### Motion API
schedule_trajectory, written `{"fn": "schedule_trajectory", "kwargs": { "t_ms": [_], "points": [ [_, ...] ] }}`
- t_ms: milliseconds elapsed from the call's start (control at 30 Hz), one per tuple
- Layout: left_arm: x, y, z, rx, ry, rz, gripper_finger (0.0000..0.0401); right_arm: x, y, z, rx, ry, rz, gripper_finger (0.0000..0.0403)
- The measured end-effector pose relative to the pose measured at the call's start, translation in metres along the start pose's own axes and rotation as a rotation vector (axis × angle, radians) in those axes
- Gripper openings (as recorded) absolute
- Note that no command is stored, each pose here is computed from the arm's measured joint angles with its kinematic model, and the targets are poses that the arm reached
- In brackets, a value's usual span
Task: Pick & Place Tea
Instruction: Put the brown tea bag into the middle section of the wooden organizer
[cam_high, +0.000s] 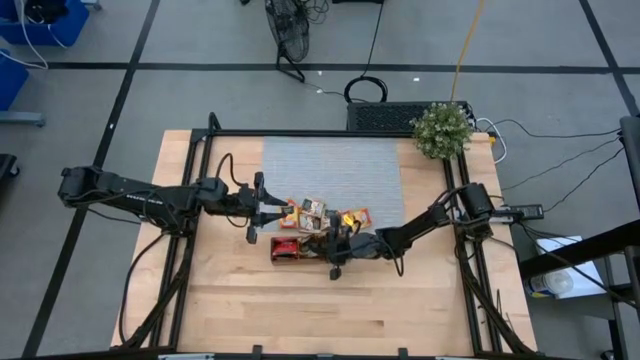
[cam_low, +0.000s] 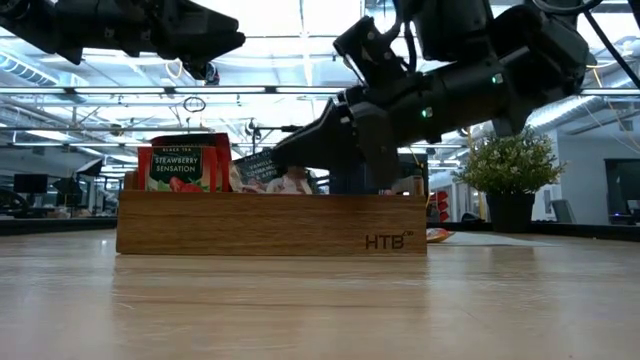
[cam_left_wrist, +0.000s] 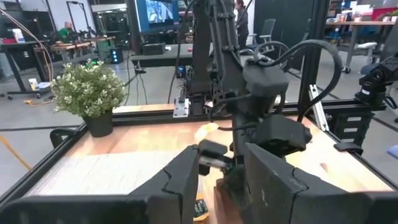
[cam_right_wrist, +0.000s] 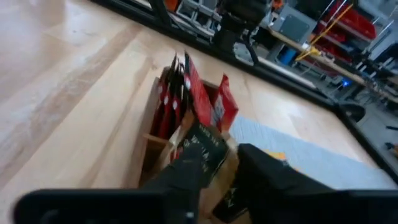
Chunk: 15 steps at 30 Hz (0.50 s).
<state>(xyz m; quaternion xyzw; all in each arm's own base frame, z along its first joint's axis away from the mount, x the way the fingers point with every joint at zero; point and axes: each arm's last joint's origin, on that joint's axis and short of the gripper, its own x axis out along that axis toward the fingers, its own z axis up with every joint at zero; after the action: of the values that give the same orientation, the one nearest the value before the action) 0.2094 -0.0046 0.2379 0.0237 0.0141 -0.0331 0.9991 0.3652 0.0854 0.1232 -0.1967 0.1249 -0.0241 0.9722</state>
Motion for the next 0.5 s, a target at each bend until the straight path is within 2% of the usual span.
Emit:
{"fn": "schedule_trajectory", "kwargs": {
  "t_ms": [167,267,367,500],
  "points": [
    [0.0,0.0,-0.001,0.0,0.006,0.0,0.0134,-0.006,-0.008,0.013,-0.021,0.012,-0.05,0.0159],
    [0.0,0.0,-0.001,0.002,0.006,0.0,0.0134,-0.012,-0.016,0.029,-0.046,0.064,-0.031,0.018],
    [0.0,0.0,0.0,0.004,0.005,0.001,0.0134,-0.016,-0.026,0.056,-0.067,0.181,0.015,0.0174],
    [0.0,0.0,0.0,-0.006,0.005,0.001,0.0134,-0.015,-0.032,0.09,-0.117,0.337,0.111,0.011]
  ]
}}
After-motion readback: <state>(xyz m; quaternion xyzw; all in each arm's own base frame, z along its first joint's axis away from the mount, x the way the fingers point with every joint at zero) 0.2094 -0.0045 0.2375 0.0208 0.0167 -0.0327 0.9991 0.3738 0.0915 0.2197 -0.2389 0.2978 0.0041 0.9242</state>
